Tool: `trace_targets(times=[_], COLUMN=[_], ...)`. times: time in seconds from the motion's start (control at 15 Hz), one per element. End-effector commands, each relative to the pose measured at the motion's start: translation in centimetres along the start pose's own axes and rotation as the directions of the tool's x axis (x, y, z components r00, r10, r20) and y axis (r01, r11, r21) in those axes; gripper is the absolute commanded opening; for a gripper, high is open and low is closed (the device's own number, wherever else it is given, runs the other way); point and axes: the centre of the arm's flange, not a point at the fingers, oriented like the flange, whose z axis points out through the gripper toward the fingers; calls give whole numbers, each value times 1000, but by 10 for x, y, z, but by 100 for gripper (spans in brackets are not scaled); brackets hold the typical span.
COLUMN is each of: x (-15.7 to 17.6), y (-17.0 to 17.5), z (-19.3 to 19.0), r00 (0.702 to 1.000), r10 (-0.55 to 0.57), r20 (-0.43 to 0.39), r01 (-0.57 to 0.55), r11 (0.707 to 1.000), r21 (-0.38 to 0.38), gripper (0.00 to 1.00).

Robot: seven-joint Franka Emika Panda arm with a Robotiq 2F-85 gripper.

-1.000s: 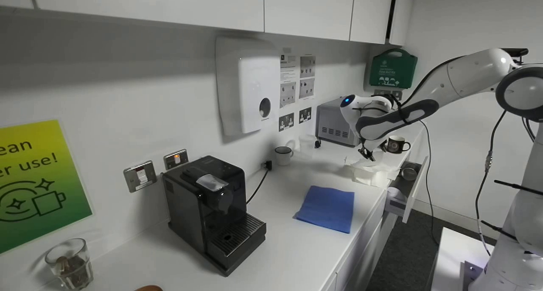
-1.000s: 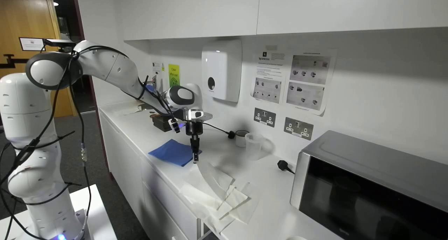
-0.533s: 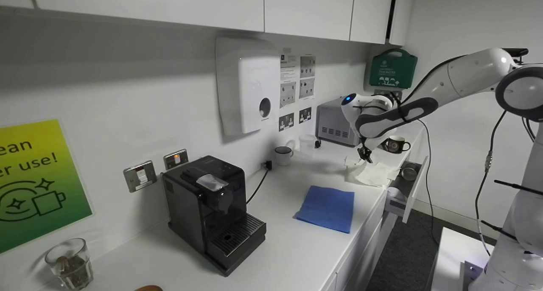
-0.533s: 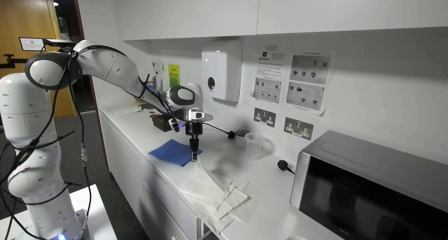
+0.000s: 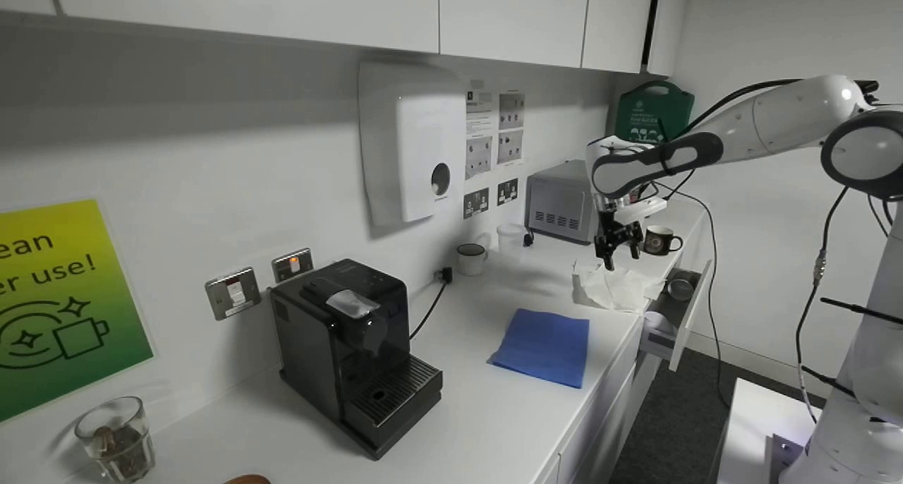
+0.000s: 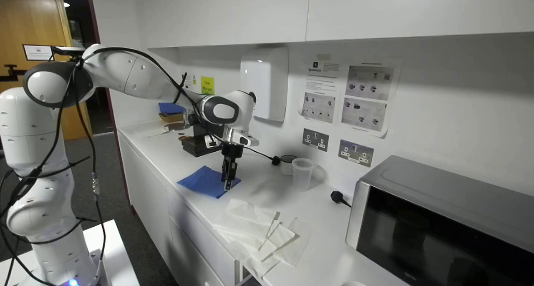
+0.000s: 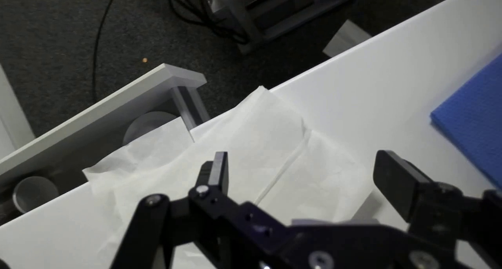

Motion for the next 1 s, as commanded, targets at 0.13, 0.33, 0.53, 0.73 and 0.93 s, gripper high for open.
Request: trace_targets(times=[0.13,0.33,0.53,0.73,0.93], x=[-4,-18,-36,-59,-82], y=[6,-18,-60,-110,-152], z=[-21,-33,-44,-62,-78], r00=[991,980,961,934,908], r10=[-113,-196,-276,-353,-409], r20=[64,29,-7,-52,-88], r01=[105,193,276,346,390], r11=[986,978,961,931,904], r21=[129,79,-18,-115,-174], gripper=[100,100,100,100,100])
